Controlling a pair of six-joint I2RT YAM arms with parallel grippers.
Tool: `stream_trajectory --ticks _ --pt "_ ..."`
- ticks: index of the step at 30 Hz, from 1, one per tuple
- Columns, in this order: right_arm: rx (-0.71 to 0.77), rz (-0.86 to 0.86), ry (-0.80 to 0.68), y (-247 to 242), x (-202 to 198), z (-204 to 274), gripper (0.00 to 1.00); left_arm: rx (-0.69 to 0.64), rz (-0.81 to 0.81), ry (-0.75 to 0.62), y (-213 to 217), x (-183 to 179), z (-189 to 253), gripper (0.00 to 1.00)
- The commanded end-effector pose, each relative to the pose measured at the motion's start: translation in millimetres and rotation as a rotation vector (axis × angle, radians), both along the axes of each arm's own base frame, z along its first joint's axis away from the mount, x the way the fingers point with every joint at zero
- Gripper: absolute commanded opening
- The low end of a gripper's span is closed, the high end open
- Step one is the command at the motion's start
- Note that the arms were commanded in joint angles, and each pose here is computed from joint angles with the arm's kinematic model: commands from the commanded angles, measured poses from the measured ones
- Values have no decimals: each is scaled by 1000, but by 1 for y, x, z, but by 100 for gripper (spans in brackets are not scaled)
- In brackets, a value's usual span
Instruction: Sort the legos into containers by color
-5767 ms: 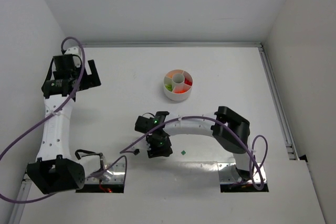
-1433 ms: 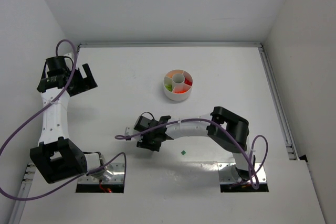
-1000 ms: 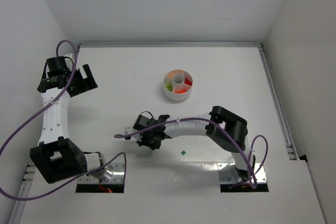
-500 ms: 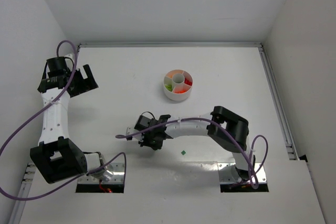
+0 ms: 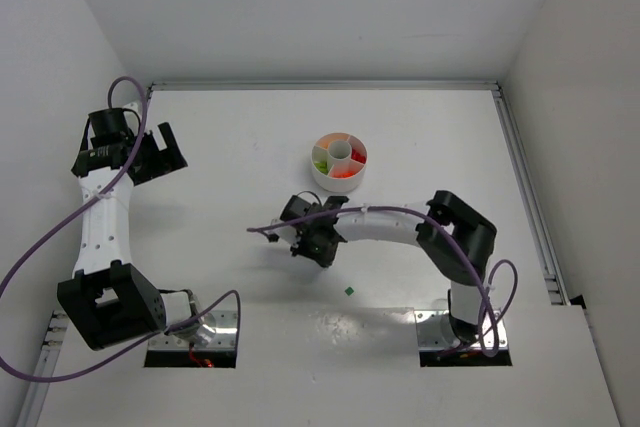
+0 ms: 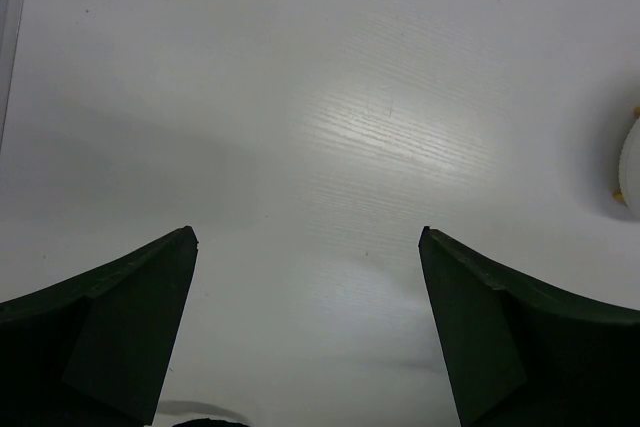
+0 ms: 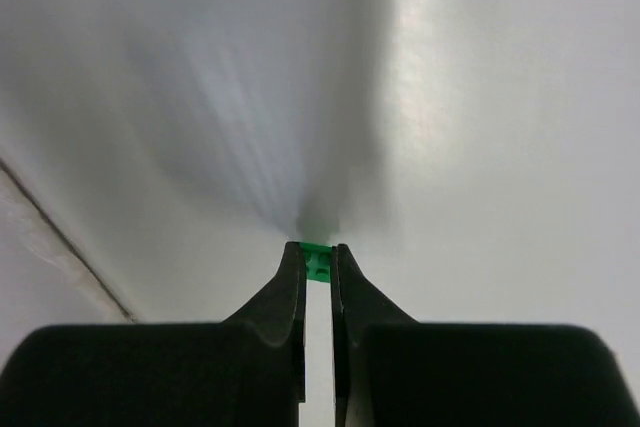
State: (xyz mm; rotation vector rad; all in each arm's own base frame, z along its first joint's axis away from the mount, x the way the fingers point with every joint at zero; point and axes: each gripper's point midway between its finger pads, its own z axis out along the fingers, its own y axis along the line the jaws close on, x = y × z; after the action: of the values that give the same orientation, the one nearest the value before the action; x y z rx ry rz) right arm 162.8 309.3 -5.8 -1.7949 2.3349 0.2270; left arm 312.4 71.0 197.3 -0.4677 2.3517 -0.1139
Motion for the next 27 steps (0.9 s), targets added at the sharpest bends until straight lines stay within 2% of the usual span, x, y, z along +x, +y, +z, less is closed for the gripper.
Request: stream_trajectory --ticks 1,11,15,17,19,20,21,22,24,25,27 --pt "110 -42 -81 12 30 52 0 0 2 -28 2 2 4 100" --pt "281 -161 -100 35 115 120 0 -17 -35 -4 -4 10 -3 100" --pt "298 -178 -82 33 123 123 0 -2 -45 -10 -4 12 0 100" --pt "278 -186 -56 25 119 110 21 1 -45 -18 -4 13 3 100" --pt "286 -221 -61 16 124 113 34 1 -86 -23 -10 14 4 100" --pt "284 -225 -73 13 124 115 43 -2 -105 -36 -13 14 7 100" --pt "279 -245 -82 7 130 115 47 7 -176 -46 -21 15 8 100" --pt "285 -270 -92 -1 138 119 47 -32 -268 -84 -36 15 14 100" --pt "270 -279 -67 -17 138 117 38 -17 -410 -106 -58 10 19 100" --pt "265 -275 -48 -28 138 114 35 9 -430 -98 -66 8 18 100" --pt "232 -175 4 -48 107 101 35 66 -439 -102 -69 6 19 100"
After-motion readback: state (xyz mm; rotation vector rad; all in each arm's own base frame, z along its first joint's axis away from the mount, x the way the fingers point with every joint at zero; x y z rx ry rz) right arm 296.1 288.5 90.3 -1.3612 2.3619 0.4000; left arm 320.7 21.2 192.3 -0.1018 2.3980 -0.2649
